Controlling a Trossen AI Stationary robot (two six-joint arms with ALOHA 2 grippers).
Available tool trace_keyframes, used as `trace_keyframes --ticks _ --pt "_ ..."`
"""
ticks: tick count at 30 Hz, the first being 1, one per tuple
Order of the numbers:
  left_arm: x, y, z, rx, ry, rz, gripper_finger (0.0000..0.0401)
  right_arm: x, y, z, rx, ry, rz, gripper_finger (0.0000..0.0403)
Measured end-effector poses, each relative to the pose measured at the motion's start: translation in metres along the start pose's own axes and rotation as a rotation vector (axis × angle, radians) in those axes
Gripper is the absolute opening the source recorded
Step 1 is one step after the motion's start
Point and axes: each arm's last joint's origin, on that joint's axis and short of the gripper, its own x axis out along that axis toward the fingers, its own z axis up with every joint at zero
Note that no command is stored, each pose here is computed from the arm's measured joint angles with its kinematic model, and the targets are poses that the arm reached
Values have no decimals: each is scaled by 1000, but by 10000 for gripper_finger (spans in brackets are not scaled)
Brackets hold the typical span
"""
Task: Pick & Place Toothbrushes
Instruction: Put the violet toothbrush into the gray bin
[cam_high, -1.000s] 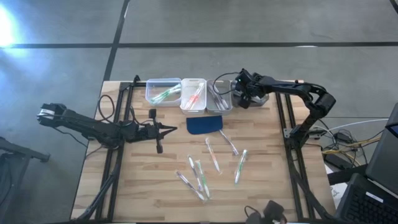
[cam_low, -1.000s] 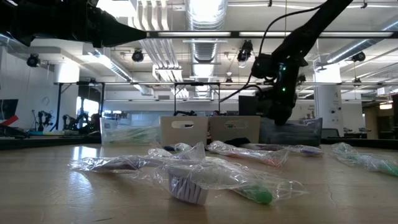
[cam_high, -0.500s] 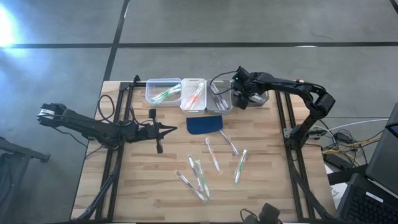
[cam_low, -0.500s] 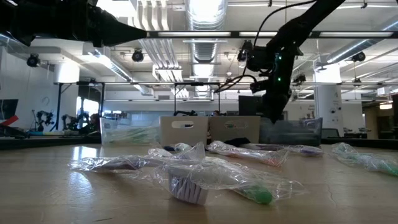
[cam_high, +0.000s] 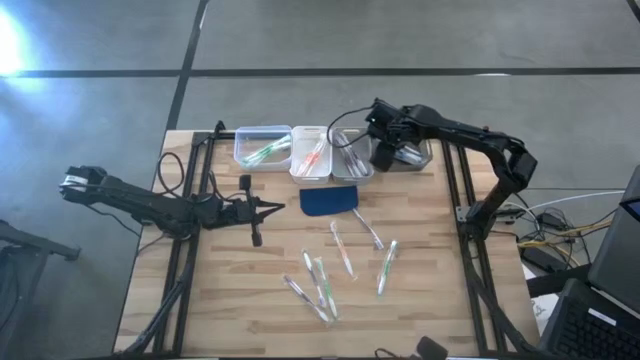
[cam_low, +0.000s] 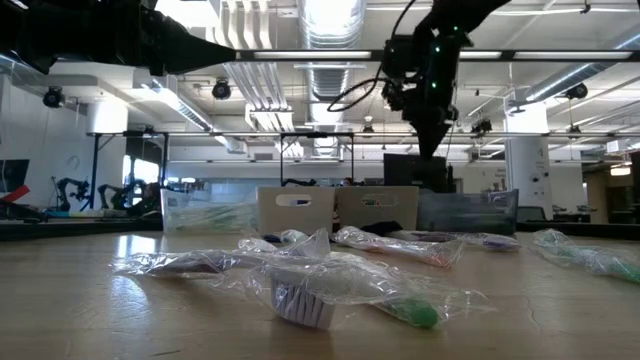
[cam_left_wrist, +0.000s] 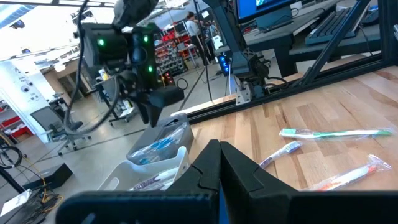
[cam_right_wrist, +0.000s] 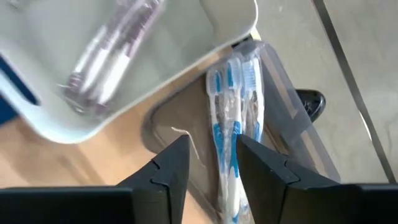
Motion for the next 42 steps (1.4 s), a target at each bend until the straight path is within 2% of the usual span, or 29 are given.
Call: trace_keyframes --ticks 6,14,19,27,32,36,42 --pt "0 0 0 -3 0 0 5 -21 18 8 -15 -42 20 106" --pt "0 0 0 -14 1 -1 5 -41 51 10 -111 -76 56 79" --pt "0 -1 -2 -89 11 -20 5 -49 74 4 -180 -60 79 62" --pt "5 -9 -3 -29 154 -243 5 -59 101 -13 -237 26 91 45" --pt "11 -16 -7 -13 177 -351 8 -62 108 -21 -234 75 86 47" --pt "15 -27 -16 -15 211 -466 43 -64 110 -24 -229 91 83 58" --pt "21 -44 -25 -10 290 -558 123 -67 108 -26 -204 95 80 78"
